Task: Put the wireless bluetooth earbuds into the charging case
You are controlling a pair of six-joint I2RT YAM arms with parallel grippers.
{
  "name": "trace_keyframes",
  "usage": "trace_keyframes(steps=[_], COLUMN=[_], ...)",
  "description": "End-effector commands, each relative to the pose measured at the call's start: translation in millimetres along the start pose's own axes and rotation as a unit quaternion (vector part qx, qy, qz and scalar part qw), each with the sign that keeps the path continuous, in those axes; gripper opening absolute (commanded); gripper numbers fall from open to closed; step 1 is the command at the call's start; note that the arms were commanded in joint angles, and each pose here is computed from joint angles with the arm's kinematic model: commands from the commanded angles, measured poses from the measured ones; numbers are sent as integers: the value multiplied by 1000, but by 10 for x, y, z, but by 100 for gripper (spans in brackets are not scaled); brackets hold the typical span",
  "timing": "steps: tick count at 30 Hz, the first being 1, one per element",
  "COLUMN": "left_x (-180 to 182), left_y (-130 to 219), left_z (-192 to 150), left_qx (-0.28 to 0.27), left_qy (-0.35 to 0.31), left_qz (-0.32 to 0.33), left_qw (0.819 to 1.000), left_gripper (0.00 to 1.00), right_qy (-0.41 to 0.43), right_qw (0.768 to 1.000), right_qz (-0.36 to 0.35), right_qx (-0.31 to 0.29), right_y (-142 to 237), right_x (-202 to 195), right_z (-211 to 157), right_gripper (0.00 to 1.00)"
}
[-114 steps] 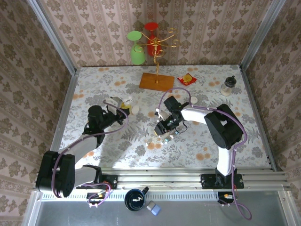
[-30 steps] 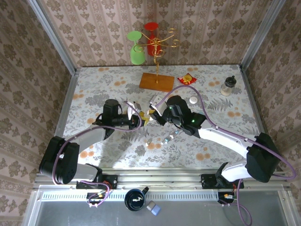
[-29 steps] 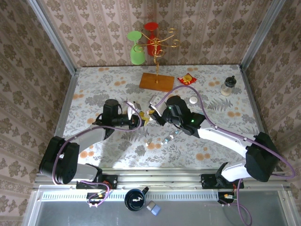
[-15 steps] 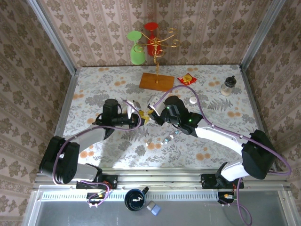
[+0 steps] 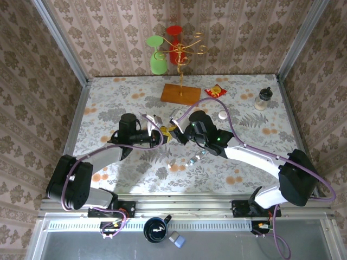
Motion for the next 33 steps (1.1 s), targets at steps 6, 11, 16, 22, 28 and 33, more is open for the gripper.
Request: trace_keyframes(steps=[6, 11, 16, 22, 28, 33], left_x=[-31, -49, -59, -124, -167, -242], left_y=[35, 68, 105, 70, 29, -34], left_z=[152, 148, 91, -13, -70, -78], left_qx=[-26, -32, -38, -17, -5, 22], left_qy=[-24, -44, -98, -196, -293, -335], left_qz=[5, 14, 53, 103, 136, 143], left_qw=[999, 998, 993, 975, 946, 931], left_gripper=[0, 0, 0, 0, 0, 0], right_qy=[-11, -25, -65, -152, -181, -180], right_qw=[999, 999, 995, 987, 982, 981], right_qz=[33, 20, 14, -21, -36, -33], right_qx=[15, -24, -68, -41, 32, 59], right_y=[45, 234, 371, 376, 131, 9], right_x=[91, 62, -52, -275, -372, -389], right_z=[-28, 133, 214, 224, 134, 65], right_gripper=[35, 48, 65, 74, 75, 75])
Point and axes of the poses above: each hand's point on the last joint's axis, 136 mm out from that joint toward the fingers, its own y axis back along the fingers, its own x axis along the line the jaws close on, z = x × y, the point moved 8 cm from there along y, back along the fingers, and after that the axes turned 8 degrees about -y, right-handed, at the moved point
